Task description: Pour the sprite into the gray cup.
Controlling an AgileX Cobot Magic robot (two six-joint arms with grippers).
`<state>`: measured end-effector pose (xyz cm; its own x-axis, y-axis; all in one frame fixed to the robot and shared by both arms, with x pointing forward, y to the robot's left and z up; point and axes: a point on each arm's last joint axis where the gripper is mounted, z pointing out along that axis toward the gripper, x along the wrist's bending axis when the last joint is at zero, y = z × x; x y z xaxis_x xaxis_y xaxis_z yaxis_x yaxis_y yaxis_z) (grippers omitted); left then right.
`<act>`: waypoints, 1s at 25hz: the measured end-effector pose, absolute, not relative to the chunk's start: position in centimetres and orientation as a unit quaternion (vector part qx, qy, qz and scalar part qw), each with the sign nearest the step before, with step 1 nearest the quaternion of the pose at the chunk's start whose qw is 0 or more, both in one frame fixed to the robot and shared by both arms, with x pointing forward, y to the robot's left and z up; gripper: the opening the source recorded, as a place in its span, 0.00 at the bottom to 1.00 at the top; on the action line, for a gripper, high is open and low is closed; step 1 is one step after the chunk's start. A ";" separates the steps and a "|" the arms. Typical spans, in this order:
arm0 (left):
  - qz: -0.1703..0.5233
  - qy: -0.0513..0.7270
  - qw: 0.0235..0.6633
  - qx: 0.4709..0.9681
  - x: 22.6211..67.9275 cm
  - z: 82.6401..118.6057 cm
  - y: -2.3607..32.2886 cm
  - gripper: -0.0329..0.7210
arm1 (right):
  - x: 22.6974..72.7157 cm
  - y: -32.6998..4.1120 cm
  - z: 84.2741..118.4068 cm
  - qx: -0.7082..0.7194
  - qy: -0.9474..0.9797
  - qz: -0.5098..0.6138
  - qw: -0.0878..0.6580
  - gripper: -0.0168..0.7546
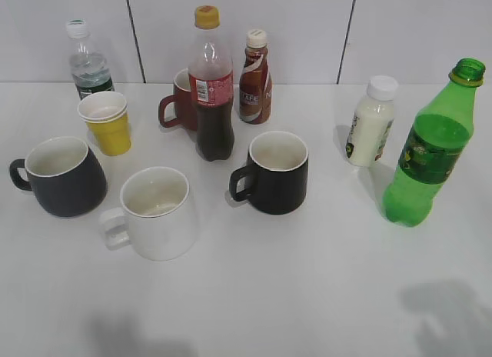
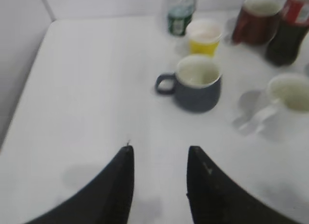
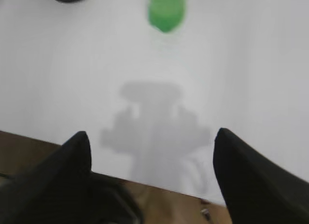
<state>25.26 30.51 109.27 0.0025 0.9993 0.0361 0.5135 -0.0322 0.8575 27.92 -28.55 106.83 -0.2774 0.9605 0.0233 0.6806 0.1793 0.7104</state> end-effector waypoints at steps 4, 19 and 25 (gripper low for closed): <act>0.356 0.616 0.322 0.625 24.4 106.8 30.7 0.43 | 25.5 -29.7 105.8 0.548 0.712 0.343 0.274 0.78; 0.364 0.610 0.338 0.618 24.7 106.3 30.6 0.43 | 25.0 -30.0 105.5 0.541 0.682 0.378 0.315 0.78; 0.368 0.614 0.336 0.612 24.6 106.3 30.6 0.43 | 24.6 -30.3 105.6 0.604 0.618 0.351 0.360 0.76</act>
<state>24.61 30.61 106.29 -0.0240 0.9990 0.0378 0.5047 -0.0205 0.8630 24.60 -30.27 105.56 -0.0116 0.9997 -0.0207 0.4942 0.0237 0.8690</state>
